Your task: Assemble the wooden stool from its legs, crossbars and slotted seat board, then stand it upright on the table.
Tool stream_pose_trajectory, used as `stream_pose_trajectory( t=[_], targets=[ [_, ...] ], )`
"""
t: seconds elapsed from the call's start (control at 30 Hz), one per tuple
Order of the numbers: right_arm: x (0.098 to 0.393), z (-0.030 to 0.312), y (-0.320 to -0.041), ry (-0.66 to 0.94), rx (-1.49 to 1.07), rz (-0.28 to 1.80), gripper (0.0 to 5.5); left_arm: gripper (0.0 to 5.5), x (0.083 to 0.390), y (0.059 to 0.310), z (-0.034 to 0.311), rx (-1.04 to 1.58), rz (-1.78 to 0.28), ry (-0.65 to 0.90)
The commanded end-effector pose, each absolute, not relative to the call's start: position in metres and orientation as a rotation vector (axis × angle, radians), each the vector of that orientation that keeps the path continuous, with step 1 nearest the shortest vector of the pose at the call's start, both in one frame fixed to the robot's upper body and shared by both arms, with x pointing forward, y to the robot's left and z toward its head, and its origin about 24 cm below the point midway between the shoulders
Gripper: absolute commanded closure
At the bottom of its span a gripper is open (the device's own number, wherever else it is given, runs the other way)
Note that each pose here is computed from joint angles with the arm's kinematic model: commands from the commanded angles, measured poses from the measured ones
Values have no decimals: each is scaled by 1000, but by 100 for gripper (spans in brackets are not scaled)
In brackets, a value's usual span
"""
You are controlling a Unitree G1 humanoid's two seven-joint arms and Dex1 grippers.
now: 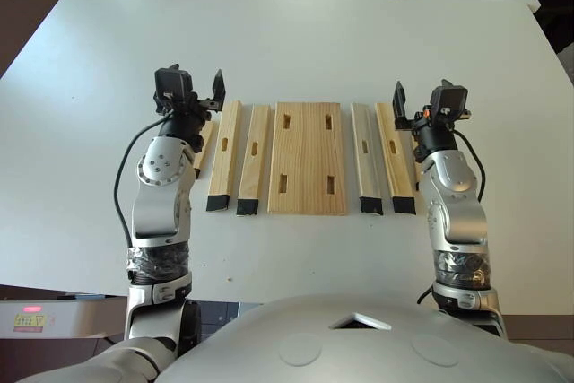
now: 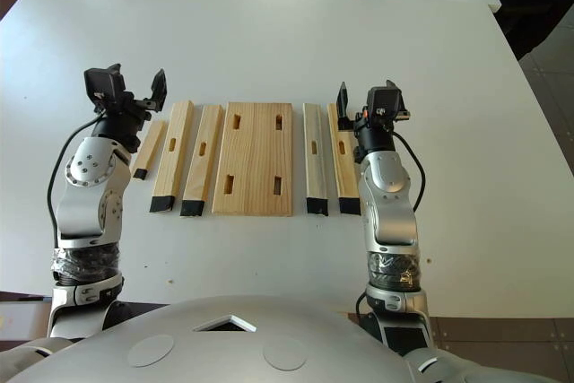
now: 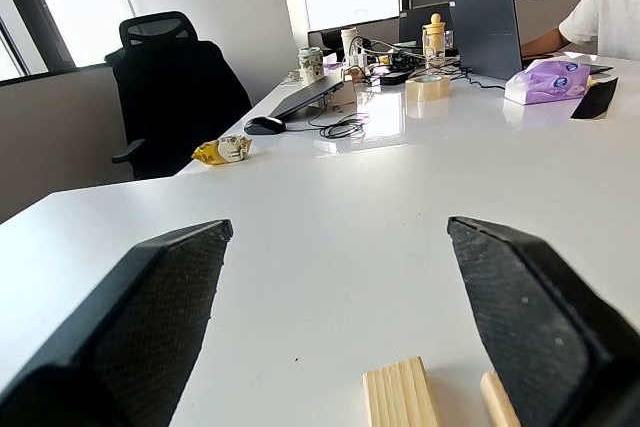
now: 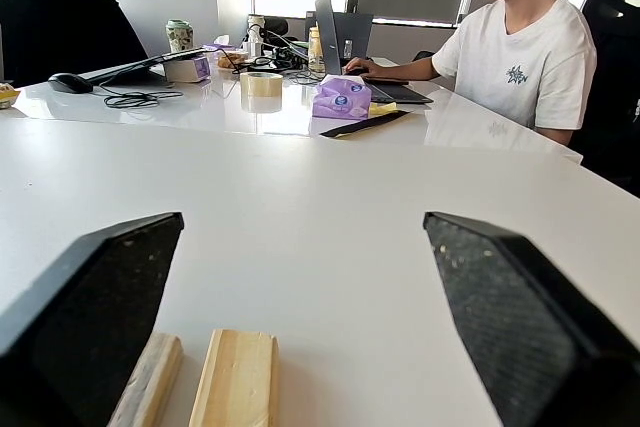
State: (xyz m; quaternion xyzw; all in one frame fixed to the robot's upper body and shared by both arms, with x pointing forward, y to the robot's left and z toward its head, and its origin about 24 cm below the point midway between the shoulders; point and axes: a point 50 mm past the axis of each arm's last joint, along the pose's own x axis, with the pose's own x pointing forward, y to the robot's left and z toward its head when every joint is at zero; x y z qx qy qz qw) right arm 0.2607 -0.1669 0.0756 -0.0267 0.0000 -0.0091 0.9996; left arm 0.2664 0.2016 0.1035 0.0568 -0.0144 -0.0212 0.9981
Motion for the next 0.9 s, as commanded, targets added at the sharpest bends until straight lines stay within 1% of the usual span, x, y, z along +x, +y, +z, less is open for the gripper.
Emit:
stream_pose_trajectory(
  t=[0.03, 0.4, 0.9],
  targets=[
    [261, 77, -166, -11, -56, -19, 106, 150, 266, 204, 105, 118, -42, -21],
    [256, 74, -164, -4, -42, -42, 106, 150, 269, 209, 110, 111, -53, 10],
    [256, 75, -165, -6, -43, -44, 106, 150, 269, 208, 108, 104, -43, 28]
  ],
)
